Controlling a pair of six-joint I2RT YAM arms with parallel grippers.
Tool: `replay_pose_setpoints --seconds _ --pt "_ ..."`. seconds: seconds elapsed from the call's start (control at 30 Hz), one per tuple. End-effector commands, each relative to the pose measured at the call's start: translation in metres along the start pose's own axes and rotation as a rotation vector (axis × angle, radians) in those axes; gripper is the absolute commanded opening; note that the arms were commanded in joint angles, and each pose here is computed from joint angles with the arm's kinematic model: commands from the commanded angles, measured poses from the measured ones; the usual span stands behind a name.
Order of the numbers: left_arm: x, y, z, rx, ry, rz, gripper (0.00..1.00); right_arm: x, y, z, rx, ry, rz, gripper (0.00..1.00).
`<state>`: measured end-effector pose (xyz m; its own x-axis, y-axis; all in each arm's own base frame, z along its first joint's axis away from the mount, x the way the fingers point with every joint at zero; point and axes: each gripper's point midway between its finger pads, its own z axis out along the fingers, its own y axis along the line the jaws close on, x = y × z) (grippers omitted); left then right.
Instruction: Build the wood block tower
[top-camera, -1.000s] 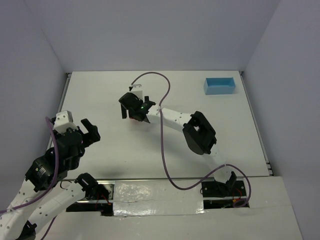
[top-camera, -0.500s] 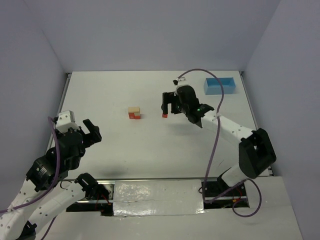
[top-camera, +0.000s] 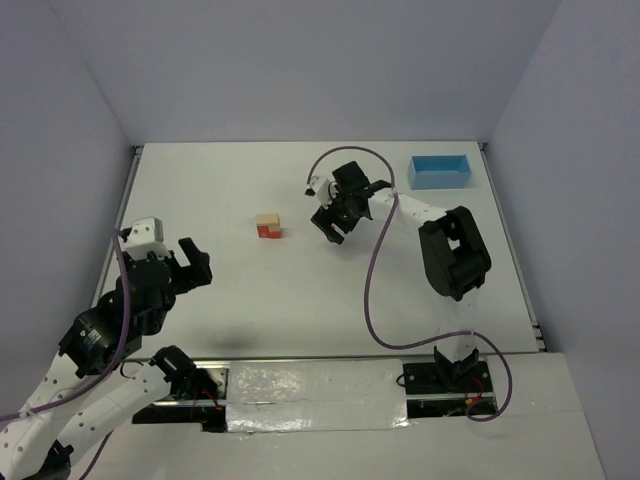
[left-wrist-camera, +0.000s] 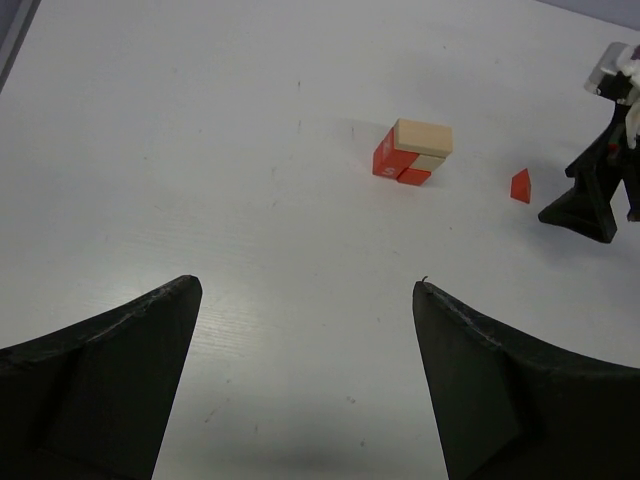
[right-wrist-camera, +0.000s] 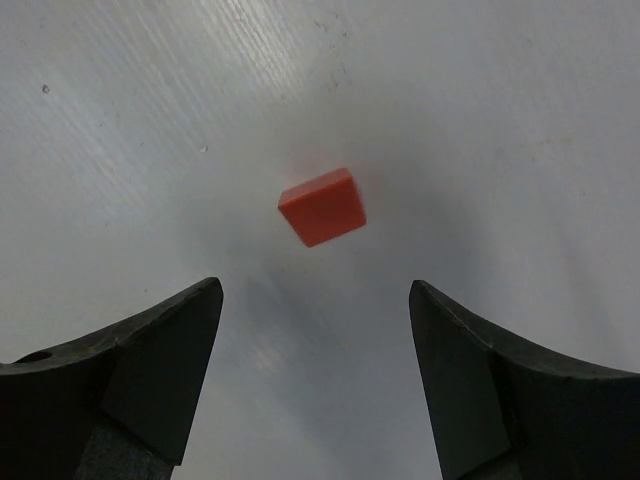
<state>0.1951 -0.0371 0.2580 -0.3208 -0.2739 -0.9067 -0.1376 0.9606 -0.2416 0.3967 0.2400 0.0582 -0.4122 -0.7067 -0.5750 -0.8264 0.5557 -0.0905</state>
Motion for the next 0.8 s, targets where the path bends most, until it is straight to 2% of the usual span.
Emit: replay_pose_setpoints --seconds 0.0,0.03,0.1,0.13,0.23,0.3,0.37,0.43,0.53,0.57,0.6,0.67,0.7,0.73,0.77 --pt "-0.001 -0.013 0.006 0.038 0.006 0.033 1.00 -0.017 -0.012 0.003 -0.063 -0.014 -0.116 0.82" --pt "0.000 -0.013 0.007 0.037 0.011 0.037 0.99 -0.007 -0.006 0.015 -0.120 0.021 -0.125 0.81" --pt "0.000 -0.013 0.007 0.037 0.011 0.036 1.00 -0.019 -0.015 0.021 -0.116 0.020 -0.142 0.80" --pt "-0.001 -0.012 0.006 0.037 0.004 0.031 1.00 -0.004 -0.013 0.034 -0.144 0.070 -0.140 0.77" --pt "-0.001 -0.012 0.005 0.045 -0.003 0.028 1.00 -0.009 -0.024 0.043 -0.140 0.092 -0.151 0.72" --pt "-0.002 -0.012 0.004 0.047 -0.006 0.026 1.00 -0.006 -0.025 0.052 -0.164 0.110 -0.155 0.62" --pt "-0.003 -0.011 0.004 0.040 -0.010 0.024 1.00 0.006 -0.022 0.057 -0.195 0.144 -0.142 0.42" --pt "-0.003 -0.012 0.004 0.043 -0.008 0.025 0.99 0.008 -0.018 0.055 -0.212 0.150 -0.147 0.31" --pt "-0.003 -0.013 0.004 0.048 -0.005 0.029 1.00 0.000 -0.016 0.043 -0.219 0.092 -0.142 0.21" --pt "-0.002 -0.013 0.005 0.050 -0.006 0.029 0.99 0.004 -0.014 0.040 -0.220 0.081 -0.128 0.21" --pt "-0.003 -0.014 0.005 0.052 -0.006 0.030 0.99 -0.016 -0.020 0.028 -0.186 0.008 -0.112 0.20" --pt "-0.001 -0.016 0.005 0.063 0.002 0.037 1.00 -0.022 -0.017 0.016 -0.196 -0.054 -0.061 0.17" --pt "-0.001 -0.019 0.006 0.074 0.004 0.038 1.00 -0.047 -0.018 -0.003 -0.183 -0.147 -0.024 0.12" --pt "-0.001 -0.021 0.005 0.088 0.004 0.039 1.00 -0.063 -0.004 -0.017 -0.255 -0.228 -0.002 0.10" --pt "0.004 -0.031 0.003 0.153 0.027 0.064 1.00 -0.061 0.011 -0.026 -0.309 -0.261 0.034 0.10"
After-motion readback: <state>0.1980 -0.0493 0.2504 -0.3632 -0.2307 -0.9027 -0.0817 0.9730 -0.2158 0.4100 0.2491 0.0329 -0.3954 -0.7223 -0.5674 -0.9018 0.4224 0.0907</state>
